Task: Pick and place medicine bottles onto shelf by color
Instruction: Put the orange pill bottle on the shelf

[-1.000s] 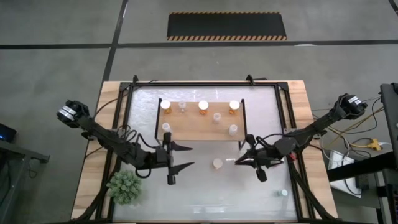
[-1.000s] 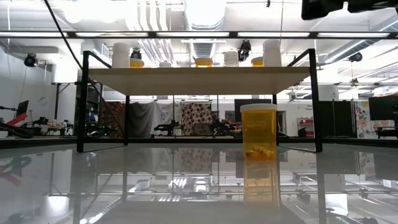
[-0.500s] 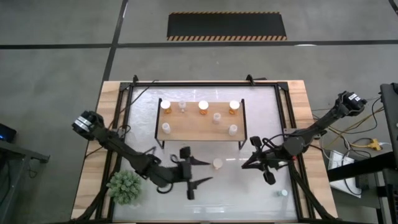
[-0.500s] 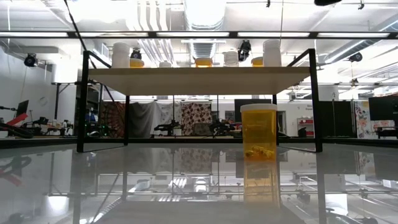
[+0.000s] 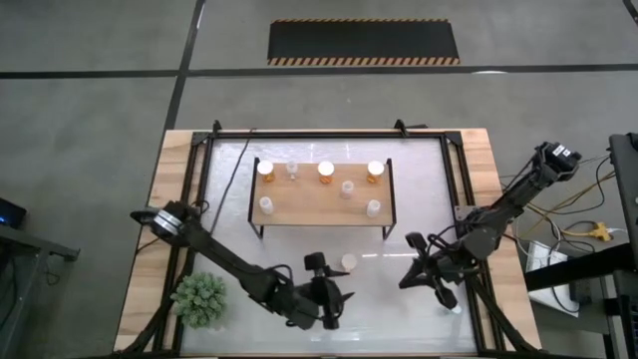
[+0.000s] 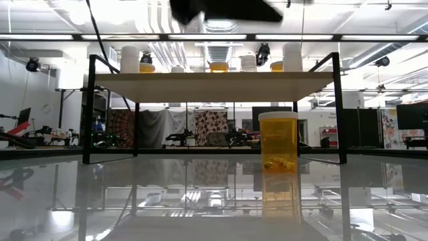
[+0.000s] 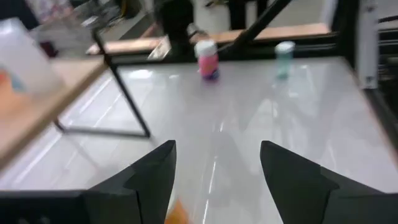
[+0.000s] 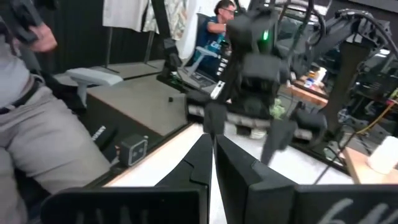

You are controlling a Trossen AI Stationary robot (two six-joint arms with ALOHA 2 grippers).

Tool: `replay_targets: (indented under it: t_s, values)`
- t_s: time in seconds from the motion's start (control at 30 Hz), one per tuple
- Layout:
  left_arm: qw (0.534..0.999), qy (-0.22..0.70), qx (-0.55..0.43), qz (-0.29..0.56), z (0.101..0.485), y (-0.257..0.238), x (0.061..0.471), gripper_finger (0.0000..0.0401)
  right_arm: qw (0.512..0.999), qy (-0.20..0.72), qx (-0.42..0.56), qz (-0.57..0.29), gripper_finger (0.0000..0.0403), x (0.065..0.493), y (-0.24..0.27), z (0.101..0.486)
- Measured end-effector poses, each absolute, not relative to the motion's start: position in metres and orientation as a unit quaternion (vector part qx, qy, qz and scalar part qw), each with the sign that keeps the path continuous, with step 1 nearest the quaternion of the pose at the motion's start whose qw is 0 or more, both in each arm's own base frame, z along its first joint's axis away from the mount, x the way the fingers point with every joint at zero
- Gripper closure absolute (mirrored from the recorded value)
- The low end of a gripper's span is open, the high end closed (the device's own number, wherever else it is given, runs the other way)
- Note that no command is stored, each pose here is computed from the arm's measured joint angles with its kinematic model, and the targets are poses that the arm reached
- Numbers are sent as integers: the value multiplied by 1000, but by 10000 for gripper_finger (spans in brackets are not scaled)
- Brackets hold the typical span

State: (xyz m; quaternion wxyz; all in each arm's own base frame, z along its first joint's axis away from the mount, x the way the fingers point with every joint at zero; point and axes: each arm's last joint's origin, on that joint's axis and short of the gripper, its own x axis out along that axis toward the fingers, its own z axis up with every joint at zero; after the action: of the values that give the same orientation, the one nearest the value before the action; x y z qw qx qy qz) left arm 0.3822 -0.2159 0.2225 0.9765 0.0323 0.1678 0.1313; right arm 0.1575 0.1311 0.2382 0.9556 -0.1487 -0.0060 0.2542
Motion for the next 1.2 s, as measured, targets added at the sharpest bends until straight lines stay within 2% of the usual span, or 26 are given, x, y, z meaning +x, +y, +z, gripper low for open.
replay_targets:
  t_s: [0.17, 0.4, 0.7, 0.83, 1.2]
  values:
    - [972, 173, -17, 161, 201, -213, 389, 184, 959, 0, -144, 245, 390, 154, 135, 237]
    - [964, 190, -32, 186, 168, -210, 400, 175, 963, 10, -146, 228, 390, 155, 138, 233]
    - [956, 187, -47, 220, 163, -194, 406, 94, 963, 9, -146, 228, 390, 155, 138, 233]
    - [954, 188, -47, 228, 160, -188, 409, 70, 963, 9, -146, 228, 390, 155, 138, 233]
    - [948, 190, -69, 248, 152, -176, 415, 67, 963, 11, -143, 228, 390, 155, 138, 233]
